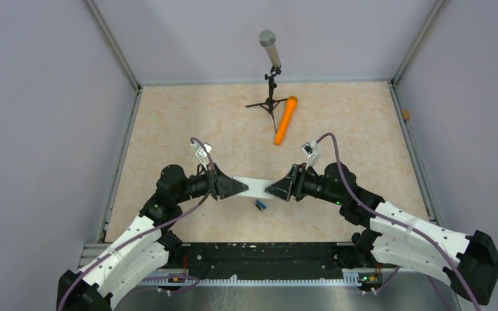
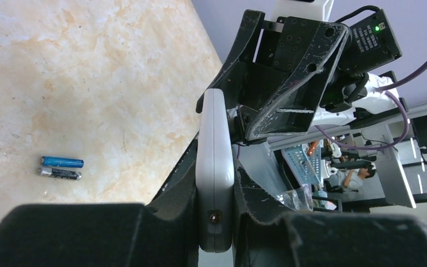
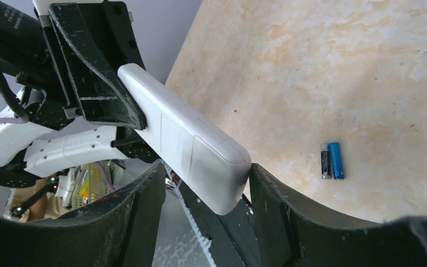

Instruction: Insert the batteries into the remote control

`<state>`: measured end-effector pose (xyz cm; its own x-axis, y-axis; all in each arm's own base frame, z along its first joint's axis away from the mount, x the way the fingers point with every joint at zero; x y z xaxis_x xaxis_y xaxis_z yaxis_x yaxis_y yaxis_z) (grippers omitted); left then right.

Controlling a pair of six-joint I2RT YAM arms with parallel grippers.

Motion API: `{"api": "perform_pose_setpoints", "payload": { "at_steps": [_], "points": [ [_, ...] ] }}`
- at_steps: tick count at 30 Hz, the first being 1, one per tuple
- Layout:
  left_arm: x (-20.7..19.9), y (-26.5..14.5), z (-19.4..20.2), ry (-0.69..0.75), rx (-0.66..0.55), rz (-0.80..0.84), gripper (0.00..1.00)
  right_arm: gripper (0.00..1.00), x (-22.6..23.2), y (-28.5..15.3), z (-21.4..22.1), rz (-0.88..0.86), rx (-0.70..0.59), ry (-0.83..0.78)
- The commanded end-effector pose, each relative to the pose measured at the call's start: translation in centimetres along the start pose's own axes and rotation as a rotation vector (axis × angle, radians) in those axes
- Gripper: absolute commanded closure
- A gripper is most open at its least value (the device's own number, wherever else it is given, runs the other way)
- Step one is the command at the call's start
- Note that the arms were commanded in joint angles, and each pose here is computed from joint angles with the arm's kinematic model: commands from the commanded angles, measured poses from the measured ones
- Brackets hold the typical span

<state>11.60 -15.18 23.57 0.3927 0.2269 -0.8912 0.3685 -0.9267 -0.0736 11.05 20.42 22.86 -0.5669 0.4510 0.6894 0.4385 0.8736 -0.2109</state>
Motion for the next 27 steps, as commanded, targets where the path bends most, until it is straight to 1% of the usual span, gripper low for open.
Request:
{"api": "perform_pose_setpoints", "payload": {
  "at_steps": [1, 7, 12, 17, 21, 22, 23, 27],
  "points": [
    [-1.2, 0.0, -0.5, 0.035, -0.030, 0.096, 1.00, 0.45, 0.8, 0.3, -0.9, -0.066, -0.062, 0.014],
    [-1.2, 0.1, -0.5, 0.024, -0.039, 0.118, 1.00, 0.50, 0.9, 0.4, -1.0, -0.086, -0.074, 0.027],
    [-1.1, 0.1, -0.5, 0.014, -0.038, 0.126, 1.00, 0.62, 1.2, 0.1, -1.1, -0.108, -0.103, 0.032],
    [-1.1, 0.1, -0.5, 0.009, -0.049, 0.126, 1.00, 0.76, 1.3, -0.7, -1.2, -0.122, -0.144, 0.033],
    [-1.1, 0.1, -0.5, -0.001, -0.064, 0.137, 1.00, 0.92, 1.4, -1.4, -1.2, -0.139, -0.184, 0.037],
    [-1.1, 0.2, -0.5, -0.005, -0.070, 0.139, 1.00, 0.98, 1.4, -1.6, -1.1, -0.142, -0.193, 0.038],
    [-1.0, 0.2, -0.5, -0.009, -0.074, 0.139, 1.00, 1.00, 1.4, -1.8, -1.1, -0.143, -0.202, 0.040],
    [-0.9, 0.1, -0.6, -0.022, -0.090, 0.146, 1.00, 1.00, 1.5, -2.5, -1.0, -0.164, -0.227, 0.042]
  ]
}}
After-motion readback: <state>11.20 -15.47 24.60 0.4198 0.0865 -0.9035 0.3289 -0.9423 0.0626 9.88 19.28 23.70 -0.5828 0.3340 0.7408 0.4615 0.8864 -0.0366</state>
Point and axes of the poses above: each gripper's point midway between its finger pads, its own y axis out along the fingers, its own x axis along the line the jaws close on, z = x × y, the point moved 10 cm from there along -y, back along the fingers, and after that the axes turned 6 degrees about -y, right-handed, at the moved point
